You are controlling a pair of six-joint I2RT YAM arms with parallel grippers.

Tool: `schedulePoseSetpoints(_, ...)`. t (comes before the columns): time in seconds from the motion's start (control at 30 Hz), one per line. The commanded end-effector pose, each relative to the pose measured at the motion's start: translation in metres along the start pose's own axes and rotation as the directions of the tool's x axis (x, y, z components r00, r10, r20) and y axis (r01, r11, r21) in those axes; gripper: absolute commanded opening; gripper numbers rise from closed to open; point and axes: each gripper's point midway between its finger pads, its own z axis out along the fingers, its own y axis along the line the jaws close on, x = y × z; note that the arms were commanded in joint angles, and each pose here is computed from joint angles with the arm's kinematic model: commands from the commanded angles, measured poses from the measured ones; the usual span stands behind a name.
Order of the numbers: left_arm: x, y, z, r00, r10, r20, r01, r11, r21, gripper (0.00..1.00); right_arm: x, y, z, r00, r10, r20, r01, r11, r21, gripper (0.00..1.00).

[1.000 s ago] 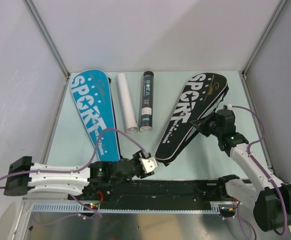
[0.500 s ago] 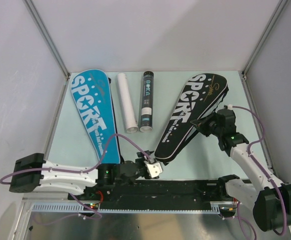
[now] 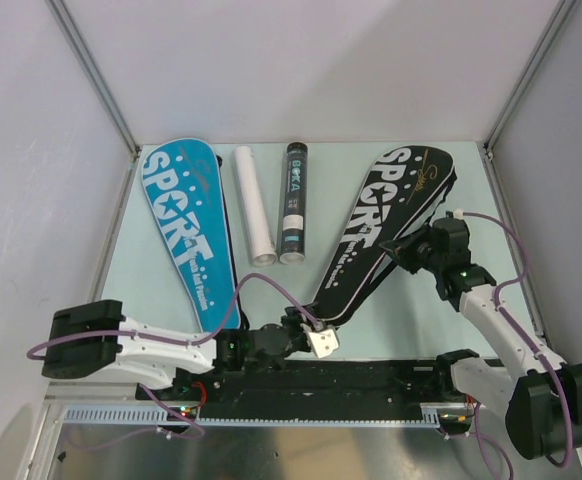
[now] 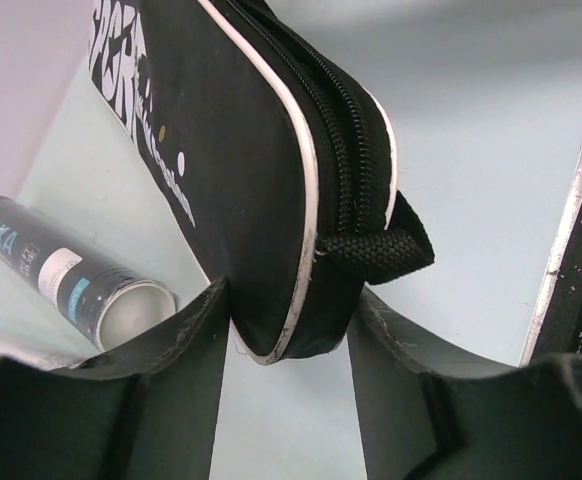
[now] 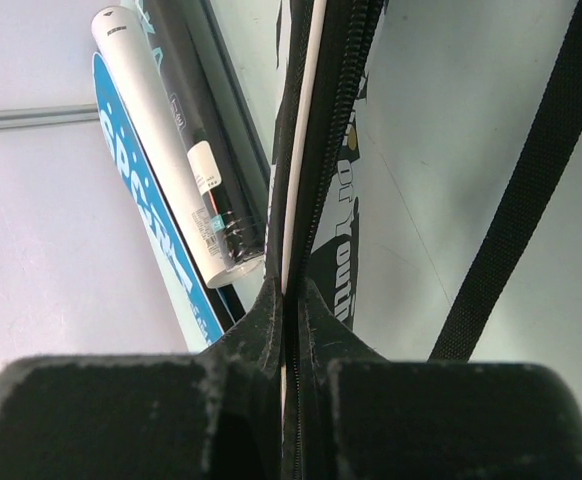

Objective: Pack up the badminton gear
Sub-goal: Adjust the racket bag at the center of the board.

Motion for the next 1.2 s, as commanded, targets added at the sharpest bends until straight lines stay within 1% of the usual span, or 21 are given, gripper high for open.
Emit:
schedulePoseSetpoints(0.0,-0.035,0.014,0.003,0.994,-0.040,0.100,0.045,0.997,-0.056,0.46,-0.010,0.039,-0.012,0.998,-0.050,0.041,0.054,0.991,-0.124,0.05)
schedulePoseSetpoints(0.03,-0.036,0.016,0.001,0.993,-0.052,0.105,0.059,0.996,-0.062,0.41,-0.011,0.040,-0.013,0.996,-0.074,0.046,0.079,0.989,-0.128,0.08)
schedulePoseSetpoints(0.1,-0.038,0.024,-0.004,0.987,-0.109,0.121,0.120,0.989,-0.083,0.33,-0.014,0.044,-0.015,0.987,-0.143,0.075,0.153,0.977,-0.149,0.18)
schedulePoseSetpoints(0.17,-0.035,0.033,-0.006,0.971,-0.209,0.112,0.221,0.970,-0.102,0.28,-0.018,0.048,-0.018,0.971,-0.215,0.101,0.229,0.959,-0.165,0.31)
schedulePoseSetpoints(0.23,-0.033,0.041,-0.008,0.943,-0.316,0.102,0.326,0.939,-0.105,0.23,-0.022,0.052,-0.021,0.950,-0.285,0.126,0.304,0.935,-0.180,0.40)
schedulePoseSetpoints(0.3,-0.030,0.049,-0.010,0.910,-0.406,0.090,0.414,0.903,-0.115,0.17,-0.028,0.055,-0.024,0.924,-0.352,0.148,0.376,0.907,-0.188,0.47)
schedulePoseSetpoints(0.37,-0.029,0.061,-0.012,0.863,-0.499,0.073,0.504,0.855,-0.122,0.10,-0.040,0.057,-0.027,0.895,-0.411,0.174,0.439,0.882,-0.170,0.51)
schedulePoseSetpoints(0.4,-0.029,0.068,-0.014,0.840,-0.537,0.074,0.543,0.831,-0.125,0.06,-0.047,0.056,-0.028,0.878,-0.438,0.191,0.467,0.872,-0.145,0.52)
schedulePoseSetpoints(0.43,-0.029,0.071,-0.015,0.821,-0.566,0.073,0.571,0.813,-0.118,0.03,-0.059,0.054,-0.029,0.848,-0.478,0.227,0.508,0.857,-0.092,0.52)
schedulePoseSetpoints(0.47,-0.030,0.076,-0.018,0.806,-0.585,0.083,0.591,0.797,-0.121,0.02,-0.070,0.051,-0.031,0.812,-0.523,0.259,0.550,0.834,-0.040,0.52)
schedulePoseSetpoints(0.53,-0.031,0.087,-0.025,0.786,-0.607,0.113,0.618,0.775,-0.133,0.00,-0.096,0.046,-0.036,0.758,-0.564,0.328,0.582,0.812,0.053,0.51)
schedulePoseSetpoints(0.6,-0.034,0.095,-0.033,0.766,-0.626,0.146,0.643,0.754,-0.135,0.00,-0.118,0.043,-0.042,0.738,-0.564,0.371,0.575,0.813,0.092,0.49)
schedulePoseSetpoints(0.7,-0.037,0.100,-0.042,0.736,-0.653,0.180,0.675,0.730,-0.109,0.00,-0.146,0.036,-0.045,0.746,-0.529,0.405,0.535,0.838,0.109,0.46)
schedulePoseSetpoints(0.77,-0.036,0.101,-0.045,0.724,-0.663,0.190,0.686,0.721,-0.095,0.00,-0.155,0.033,-0.041,0.759,-0.512,0.403,0.519,0.849,0.101,0.47)
schedulePoseSetpoints(0.9,-0.035,0.102,-0.049,0.711,-0.675,0.197,0.698,0.711,-0.084,0.00,-0.147,0.025,-0.019,0.821,-0.471,0.322,0.489,0.872,0.028,0.55)
schedulePoseSetpoints(0.97,-0.036,0.102,-0.050,0.705,-0.680,0.200,0.703,0.707,-0.073,0.00,-0.139,0.016,-0.007,0.853,-0.444,0.274,0.459,0.888,0.010,0.57)
schedulePoseSetpoints(1.07,-0.040,0.102,-0.052,0.700,-0.684,0.207,0.707,0.705,-0.057,0.00,-0.138,0.016,0.004,0.866,-0.419,0.273,0.444,0.895,-0.033,0.55)
schedulePoseSetpoints(1.17,-0.042,0.101,-0.054,0.694,-0.688,0.211,0.710,0.703,-0.040,0.00,-0.147,0.024,0.010,0.850,-0.424,0.313,0.463,0.884,-0.060,0.52)
